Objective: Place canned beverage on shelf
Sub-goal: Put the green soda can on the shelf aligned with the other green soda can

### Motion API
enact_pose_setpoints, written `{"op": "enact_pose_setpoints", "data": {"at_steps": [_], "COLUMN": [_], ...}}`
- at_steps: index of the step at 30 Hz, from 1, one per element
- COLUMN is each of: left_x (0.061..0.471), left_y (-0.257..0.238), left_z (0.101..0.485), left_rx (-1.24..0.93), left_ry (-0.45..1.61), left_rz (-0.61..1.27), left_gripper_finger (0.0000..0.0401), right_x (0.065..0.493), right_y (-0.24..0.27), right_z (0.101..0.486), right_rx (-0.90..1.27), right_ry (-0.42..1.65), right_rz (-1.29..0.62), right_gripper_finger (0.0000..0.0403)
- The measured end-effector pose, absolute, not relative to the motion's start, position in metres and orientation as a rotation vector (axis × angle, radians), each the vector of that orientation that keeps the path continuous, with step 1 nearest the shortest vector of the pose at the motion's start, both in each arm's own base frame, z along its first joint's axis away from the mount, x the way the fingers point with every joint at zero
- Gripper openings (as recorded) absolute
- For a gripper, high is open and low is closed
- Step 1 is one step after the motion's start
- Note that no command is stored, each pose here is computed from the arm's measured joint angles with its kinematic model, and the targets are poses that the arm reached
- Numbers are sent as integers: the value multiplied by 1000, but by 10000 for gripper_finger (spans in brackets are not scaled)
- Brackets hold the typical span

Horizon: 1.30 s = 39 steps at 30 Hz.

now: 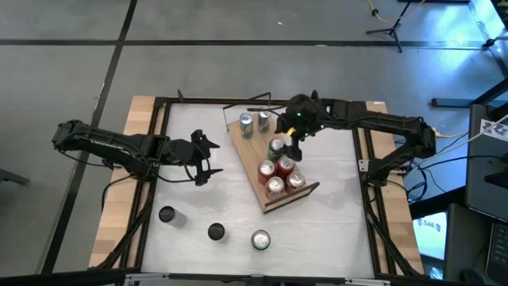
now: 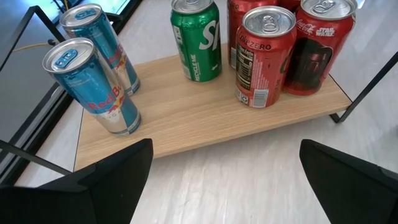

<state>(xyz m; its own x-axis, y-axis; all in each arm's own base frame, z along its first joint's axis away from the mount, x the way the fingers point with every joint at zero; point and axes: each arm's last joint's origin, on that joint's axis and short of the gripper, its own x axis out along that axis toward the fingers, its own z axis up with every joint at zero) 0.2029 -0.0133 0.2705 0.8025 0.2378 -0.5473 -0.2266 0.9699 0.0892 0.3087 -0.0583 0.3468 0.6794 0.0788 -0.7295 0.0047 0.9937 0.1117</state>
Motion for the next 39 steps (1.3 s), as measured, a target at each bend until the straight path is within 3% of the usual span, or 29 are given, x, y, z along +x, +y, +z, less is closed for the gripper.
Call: {"op": "enact_pose_setpoints", "data": {"at_steps": [25,32,39], "left_x": [208,214,215], "left_y": [-14,-17,-22], "left_z": [279,292,297], "left_rx": [-17,-100,-113], "left_ry": [481,328,282], "left_rz": [246,229,208], "left_gripper_finger": [393,393,393], "right_x": [307,307,311], "right_y": [90,143,178], "right_z": [355,347,318], "right_rx": [-4,-128,-191], "right_ry": [749,695,775], "right_rz": [551,544,531], "right_gripper_finger": [374,374,374]}}
